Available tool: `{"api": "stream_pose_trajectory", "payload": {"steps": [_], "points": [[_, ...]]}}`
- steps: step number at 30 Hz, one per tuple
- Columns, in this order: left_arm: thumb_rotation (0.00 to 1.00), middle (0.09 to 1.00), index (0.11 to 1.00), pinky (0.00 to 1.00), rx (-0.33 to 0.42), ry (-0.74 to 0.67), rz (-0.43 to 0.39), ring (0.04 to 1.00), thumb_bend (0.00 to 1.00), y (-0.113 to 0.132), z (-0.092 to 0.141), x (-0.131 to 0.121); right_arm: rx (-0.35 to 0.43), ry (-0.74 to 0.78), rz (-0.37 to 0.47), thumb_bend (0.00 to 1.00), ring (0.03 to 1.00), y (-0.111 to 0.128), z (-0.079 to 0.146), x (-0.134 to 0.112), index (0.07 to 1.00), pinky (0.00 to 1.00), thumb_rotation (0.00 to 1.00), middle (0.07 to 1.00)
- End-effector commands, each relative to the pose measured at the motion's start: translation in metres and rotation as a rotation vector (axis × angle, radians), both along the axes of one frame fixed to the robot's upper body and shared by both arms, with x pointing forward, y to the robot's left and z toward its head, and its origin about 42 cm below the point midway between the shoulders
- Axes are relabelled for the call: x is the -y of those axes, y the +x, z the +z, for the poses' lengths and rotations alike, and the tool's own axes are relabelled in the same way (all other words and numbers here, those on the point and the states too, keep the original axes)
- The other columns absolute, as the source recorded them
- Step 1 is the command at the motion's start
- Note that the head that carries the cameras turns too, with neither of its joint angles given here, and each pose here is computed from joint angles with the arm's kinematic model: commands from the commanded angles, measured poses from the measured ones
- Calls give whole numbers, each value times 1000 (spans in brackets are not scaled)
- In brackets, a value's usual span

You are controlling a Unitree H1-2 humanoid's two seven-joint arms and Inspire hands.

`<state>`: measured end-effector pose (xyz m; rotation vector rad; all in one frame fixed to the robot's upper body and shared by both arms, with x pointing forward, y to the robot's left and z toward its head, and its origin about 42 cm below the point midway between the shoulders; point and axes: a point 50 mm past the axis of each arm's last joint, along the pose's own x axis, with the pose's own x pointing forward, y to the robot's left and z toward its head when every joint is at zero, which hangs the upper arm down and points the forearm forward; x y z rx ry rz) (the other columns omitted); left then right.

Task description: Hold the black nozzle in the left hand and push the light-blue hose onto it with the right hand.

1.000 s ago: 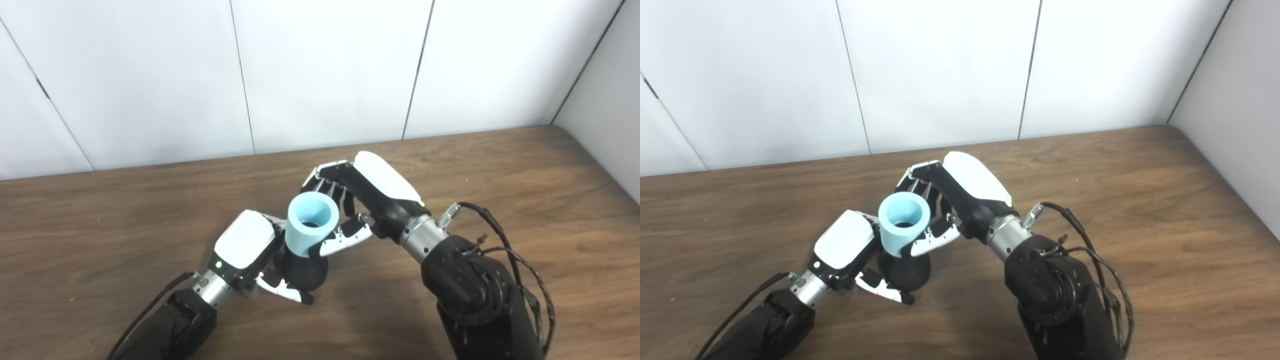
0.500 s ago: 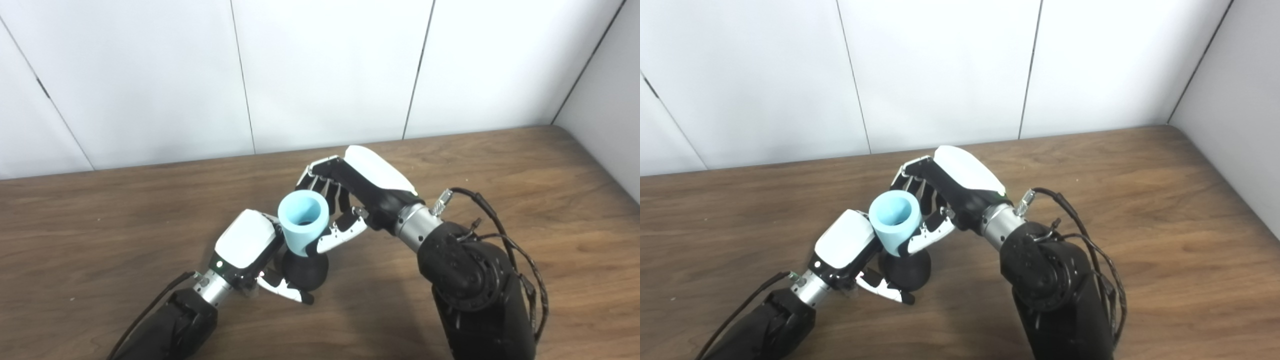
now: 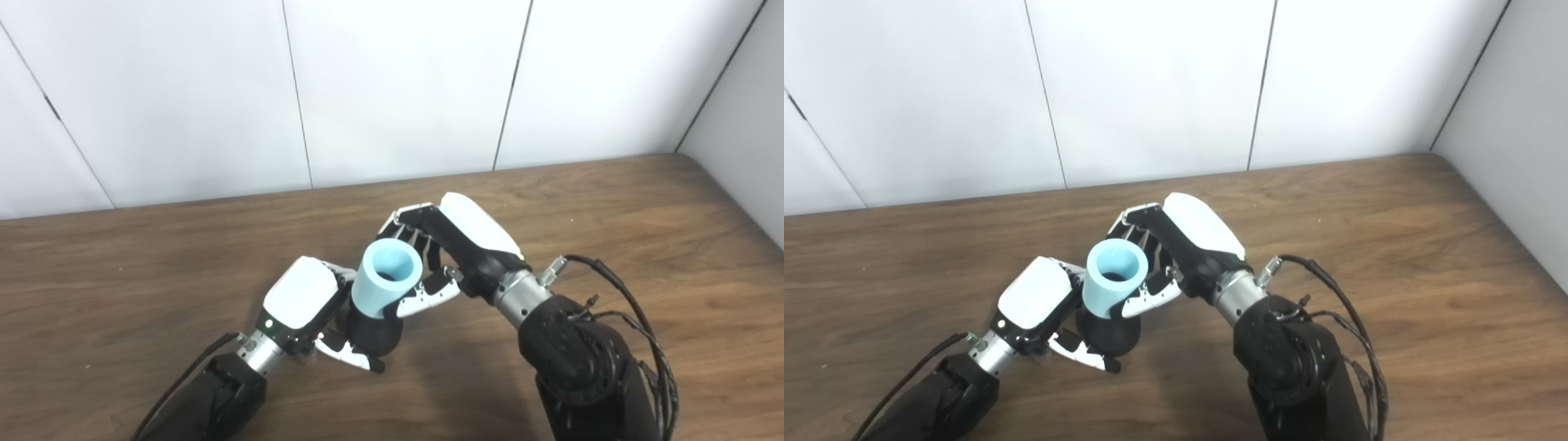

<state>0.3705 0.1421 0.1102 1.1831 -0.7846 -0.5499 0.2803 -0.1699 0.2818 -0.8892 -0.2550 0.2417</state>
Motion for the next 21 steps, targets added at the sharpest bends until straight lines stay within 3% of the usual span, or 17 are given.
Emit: {"api": "stream_pose_trajectory", "payload": {"steps": [1,5,9,21], "points": [[0,388,509,201,-373,54,9,255,513,-113,-117,14,101,19,16,508,364,-2,9,-3,552,255,0,470],[0,462,485,186,-374,56,12,238,523,-114,-116,14,114,23,7,507,358,-2,5,-3,554,247,0,465],[0,394,512,212,-376,59,8,266,514,-113,-116,15,145,-1,3,506,348,-3,3,-5,555,227,0,459],[0,397,517,219,-380,56,4,275,514,-113,-117,19,243,-110,60,504,332,-4,9,-19,552,186,0,450]]}}
